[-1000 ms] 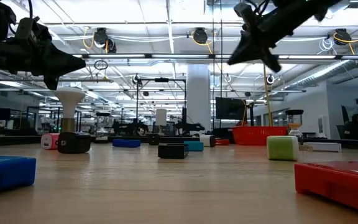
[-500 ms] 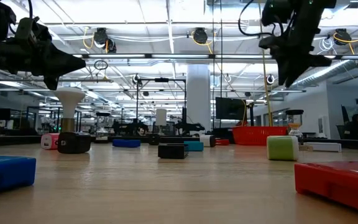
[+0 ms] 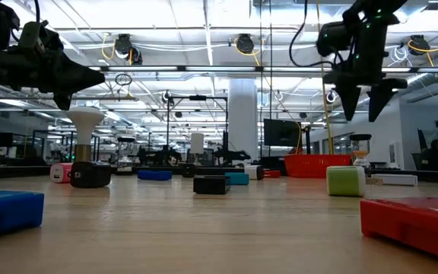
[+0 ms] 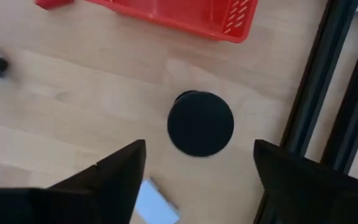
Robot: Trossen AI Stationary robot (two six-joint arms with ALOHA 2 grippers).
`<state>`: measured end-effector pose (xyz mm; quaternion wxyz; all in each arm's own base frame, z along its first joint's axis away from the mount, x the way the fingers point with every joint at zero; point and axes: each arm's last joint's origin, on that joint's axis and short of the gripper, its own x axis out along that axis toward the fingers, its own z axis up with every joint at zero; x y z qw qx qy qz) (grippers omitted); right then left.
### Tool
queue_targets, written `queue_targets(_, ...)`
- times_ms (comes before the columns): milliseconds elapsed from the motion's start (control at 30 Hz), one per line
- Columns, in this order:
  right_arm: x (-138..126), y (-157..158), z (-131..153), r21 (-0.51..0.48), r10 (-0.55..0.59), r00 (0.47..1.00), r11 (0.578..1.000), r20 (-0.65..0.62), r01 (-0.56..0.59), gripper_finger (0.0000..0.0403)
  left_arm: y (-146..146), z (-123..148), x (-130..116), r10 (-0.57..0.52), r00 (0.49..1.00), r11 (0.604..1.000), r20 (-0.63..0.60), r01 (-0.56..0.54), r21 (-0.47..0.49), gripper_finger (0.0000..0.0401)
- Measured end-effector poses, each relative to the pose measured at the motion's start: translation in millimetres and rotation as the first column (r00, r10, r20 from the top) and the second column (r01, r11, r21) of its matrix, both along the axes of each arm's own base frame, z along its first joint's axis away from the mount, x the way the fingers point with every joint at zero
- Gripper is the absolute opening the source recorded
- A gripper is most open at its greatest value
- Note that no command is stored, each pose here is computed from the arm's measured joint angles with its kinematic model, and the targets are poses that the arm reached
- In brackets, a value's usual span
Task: Pick & Place Office items
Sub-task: Put the orange hourglass into the top red basket
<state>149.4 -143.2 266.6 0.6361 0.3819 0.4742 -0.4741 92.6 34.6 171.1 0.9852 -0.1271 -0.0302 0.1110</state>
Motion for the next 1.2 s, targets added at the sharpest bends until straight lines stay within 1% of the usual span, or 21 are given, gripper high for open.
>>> queue_targets(100, 3, -8, -7, 0.018, 0.001, 1.000, 1.000, -0.024, -0.001, 0.0318, 0, 0, 0, 0.000, 1.000, 1.000, 0.000, 0.000, 0.000, 0.0031)
queue_targets(200, 4, -13, -13, 0.036, -0.003, 0.999, 0.999, -0.044, 0.005, 0.0330, 0, 0, 0, 0.000, 1.000, 1.000, 0.000, 0.000, 0.000, 0.0031)
queue_targets(333, 4, -19, -18, 0.053, -0.006, 0.998, 0.999, -0.060, 0.009, 0.0333, 0, 0, 0, 0.000, 1.000, 1.000, 0.000, 0.000, 0.000, 0.0031)
queue_targets(433, 4, -22, -21, 0.057, -0.009, 0.998, 0.998, -0.069, 0.013, 0.0328, 0, 0, 0, 0.000, 1.000, 1.000, 0.000, 0.000, 0.000, 0.0031)
queue_targets(533, 5, -25, -26, 0.068, 0.000, 0.996, 0.998, -0.086, 0.006, 0.0321, 0, 0, 0, 0.000, 1.000, 1.000, 0.000, 0.000, 0.000, 0.0031)
queue_targets(733, 1, -23, -47, 0.113, 0.002, 0.993, 0.994, -0.119, 0.011, 0.0308, 0, 0, 0, 0.000, 1.000, 1.000, 0.000, 0.000, 0.000, 0.0031)
queue_targets(867, 1, -22, -54, 0.104, 0.002, 0.994, 0.995, -0.111, 0.009, 0.0295, 0, 0, 0, 0.000, 1.000, 1.000, 0.000, 0.000, 0.000, 0.0031)
queue_targets(1033, 1, -22, -58, 0.098, 0.004, 0.995, 0.995, -0.102, 0.006, 0.0264, 0, 0, 0, 0.000, 1.000, 1.000, 0.000, 0.000, 0.000, 0.0031)
queue_targets(1200, 2, -22, -58, 0.110, 0.008, 0.997, 0.994, -0.072, 0.000, 0.0217, 0, 0, 0, 0.000, 1.000, 1.000, 0.000, 0.000, 0.000, 0.0031)
